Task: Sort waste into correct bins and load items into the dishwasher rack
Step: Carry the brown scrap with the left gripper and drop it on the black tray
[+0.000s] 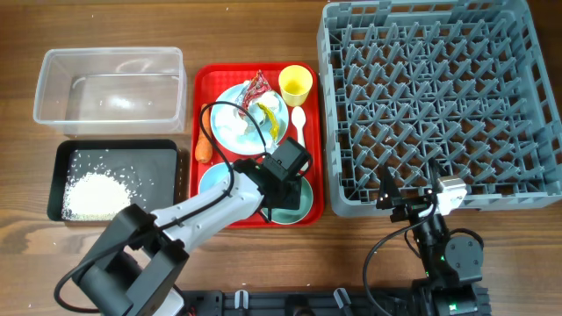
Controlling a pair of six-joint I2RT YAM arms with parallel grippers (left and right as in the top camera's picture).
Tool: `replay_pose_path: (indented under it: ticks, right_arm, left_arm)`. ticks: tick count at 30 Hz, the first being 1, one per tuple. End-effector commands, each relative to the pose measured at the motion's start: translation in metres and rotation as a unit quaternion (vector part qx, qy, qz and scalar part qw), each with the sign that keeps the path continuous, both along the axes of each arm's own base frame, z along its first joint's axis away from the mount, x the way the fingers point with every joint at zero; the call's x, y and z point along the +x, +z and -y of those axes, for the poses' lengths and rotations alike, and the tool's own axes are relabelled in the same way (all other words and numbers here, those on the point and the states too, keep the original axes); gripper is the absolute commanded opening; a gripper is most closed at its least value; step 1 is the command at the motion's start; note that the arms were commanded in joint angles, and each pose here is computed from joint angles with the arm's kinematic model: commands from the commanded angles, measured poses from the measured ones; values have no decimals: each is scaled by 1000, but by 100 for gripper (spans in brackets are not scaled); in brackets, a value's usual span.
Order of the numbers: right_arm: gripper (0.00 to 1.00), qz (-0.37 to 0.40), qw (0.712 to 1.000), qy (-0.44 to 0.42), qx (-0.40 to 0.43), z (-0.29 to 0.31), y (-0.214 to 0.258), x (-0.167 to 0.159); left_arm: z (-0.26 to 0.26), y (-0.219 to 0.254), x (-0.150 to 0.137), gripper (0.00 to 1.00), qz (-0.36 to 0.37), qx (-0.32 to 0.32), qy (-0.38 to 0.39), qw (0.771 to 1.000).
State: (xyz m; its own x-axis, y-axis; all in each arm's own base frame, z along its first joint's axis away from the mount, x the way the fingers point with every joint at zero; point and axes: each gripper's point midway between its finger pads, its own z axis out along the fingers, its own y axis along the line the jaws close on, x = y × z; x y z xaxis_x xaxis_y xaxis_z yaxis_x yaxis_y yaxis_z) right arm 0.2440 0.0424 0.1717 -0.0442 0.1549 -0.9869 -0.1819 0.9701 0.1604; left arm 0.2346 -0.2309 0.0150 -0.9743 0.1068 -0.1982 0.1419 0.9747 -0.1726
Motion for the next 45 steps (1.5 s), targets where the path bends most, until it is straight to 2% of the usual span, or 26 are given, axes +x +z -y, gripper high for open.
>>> replay_pose_path:
  ticks: [1,3,6,13,16,19,24,28,31,34,39,45]
  right_arm:
    - [99,2,1000,-2,-1,1,1,0]
    - [100,2,1000,-2,-1,1,1,0]
    - [100,2,1000,-2,-1,1,1,0]
    - [100,2,1000,-2,-1,1,1,0]
    - [100,2,1000,-2,-1,1,1,0]
    - [100,2,1000,-2,-1,1,1,0]
    - [100,2,1000,-2,-1,1,1,0]
    - [100,2,1000,-2,-1,1,1,0]
    - [100,2,1000,-2,-1,1,1,0]
    - [100,2,1000,-2,-1,1,1,0]
    - [100,2,1000,-2,-1,1,1,0]
    - [100,2,1000,-3,-1,1,1,0]
  left_arm:
    - [2,-6,0,56,-4,4,2,1000]
    - [3,-6,1,55,-3,3,2,1000]
    - [3,-5,2,42,-3,3,2,1000]
    - [4,-1,3,36,-4,4,2,1000]
    - [4,2,4,21,-3,8,3,1000]
    - [7,14,10,21,5,10,3,1000]
    - [16,38,22,26,21,-1,4,1000]
    - [7,61,34,27,44,27,18,998]
    - [-20,84,46,27,72,81,46,993]
    - [-57,113,62,27,96,122,109,982]
    - [-125,149,88,33,118,123,215,962]
    - [-237,152,86,33,75,154,364,916]
